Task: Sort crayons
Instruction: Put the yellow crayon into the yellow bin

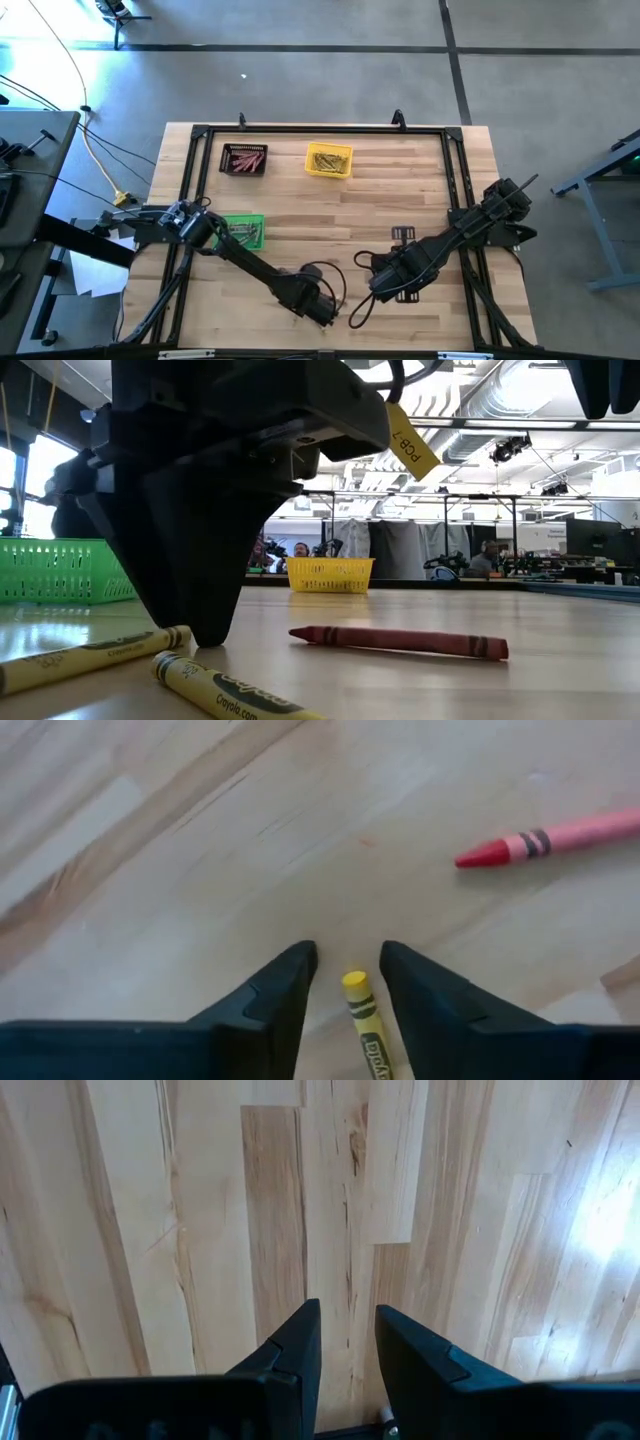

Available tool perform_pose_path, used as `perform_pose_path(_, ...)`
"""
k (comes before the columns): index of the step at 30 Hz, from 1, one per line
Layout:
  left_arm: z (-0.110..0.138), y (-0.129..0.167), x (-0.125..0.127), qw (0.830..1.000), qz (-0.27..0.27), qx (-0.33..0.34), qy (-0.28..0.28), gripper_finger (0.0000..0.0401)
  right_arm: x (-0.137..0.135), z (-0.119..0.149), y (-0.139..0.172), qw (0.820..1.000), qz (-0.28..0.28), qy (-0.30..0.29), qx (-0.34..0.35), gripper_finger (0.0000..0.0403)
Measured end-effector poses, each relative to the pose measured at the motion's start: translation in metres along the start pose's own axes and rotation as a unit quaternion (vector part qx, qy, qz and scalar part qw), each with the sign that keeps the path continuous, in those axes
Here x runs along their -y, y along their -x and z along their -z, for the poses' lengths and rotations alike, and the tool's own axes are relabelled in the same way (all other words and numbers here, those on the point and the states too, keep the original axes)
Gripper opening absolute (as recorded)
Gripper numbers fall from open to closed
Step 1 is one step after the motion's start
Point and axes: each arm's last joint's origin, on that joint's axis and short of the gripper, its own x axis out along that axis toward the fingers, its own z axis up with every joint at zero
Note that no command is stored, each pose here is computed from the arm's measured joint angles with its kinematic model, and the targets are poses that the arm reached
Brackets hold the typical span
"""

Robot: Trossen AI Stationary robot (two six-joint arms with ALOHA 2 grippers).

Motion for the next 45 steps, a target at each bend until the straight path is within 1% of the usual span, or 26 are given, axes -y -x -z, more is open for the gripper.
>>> perform_pose_path(3, 0.003, 0.0, 0.0, 0.999, 0.0, -0.018, 0.037, 0.0139, 0.0, 0.0, 0.0, 1.0, 0.0, 0.0, 0.0, 0.0083)
perform_pose_path(6, 0.009, 0.001, 0.001, 0.998, 0.002, -0.031, 0.055, 0.0136, 0.0, 0.0, 0.0, 1.0, 0.001, 0.001, 0.001, 0.0083)
perform_pose_path(14, 0.032, 0.008, 0.005, 0.996, 0.012, -0.059, 0.073, 0.0124, 0.0, 0.0, 0.0, 1.0, 0.004, 0.007, 0.003, 0.0083)
perform_pose_path(19, 0.037, 0.009, 0.006, 0.995, 0.014, -0.073, 0.059, 0.0118, 0.0, 0.0, 0.0, 1.0, 0.004, 0.01, 0.003, 0.0083)
perform_pose_path(21, 0.036, 0.009, 0.006, 0.996, 0.016, -0.073, 0.044, 0.0108, 0.0, 0.0, 0.0, 1.0, 0.004, 0.01, 0.003, 0.0083)
perform_pose_path(23, 0.035, 0.009, 0.006, 0.996, 0.016, -0.076, 0.042, 0.0091, 0.0, 0.0, 0.0, 1.0, 0.004, 0.013, 0.003, 0.0083)
perform_pose_path(29, 0.035, 0.009, 0.006, 0.996, 0.016, -0.081, 0.033, 0.0014, 0.0, 0.0, 0.0, 1.0, 0.004, 0.014, 0.003, 0.0083)
perform_pose_path(30, 0.035, 0.009, 0.006, 0.996, 0.017, -0.081, 0.032, 0.0008, 0.0, 0.0, 0.0, 1.0, 0.004, 0.014, 0.003, 0.0083)
perform_pose_path(35, 0.029, 0.009, 0.006, 0.996, 0.017, -0.084, 0.024, 0.0008, 0.0, 0.0, 0.0, 1.0, 0.004, 0.014, 0.002, 0.0083)
perform_pose_path(40, 0.019, 0.017, 0.002, 0.996, 0.021, -0.081, -0.01, 0.0002, 0.0, 0.0, 0.0, 1.0, 0.0, 0.011, -0.003, 0.0083)
perform_pose_path(45, 0.001, 0.033, -0.005, 0.998, 0.021, -0.044, -0.033, 0.0002, 0.004, 0.003, 0.0, 1.0, 0.001, -0.007, -0.029, 0.0083)
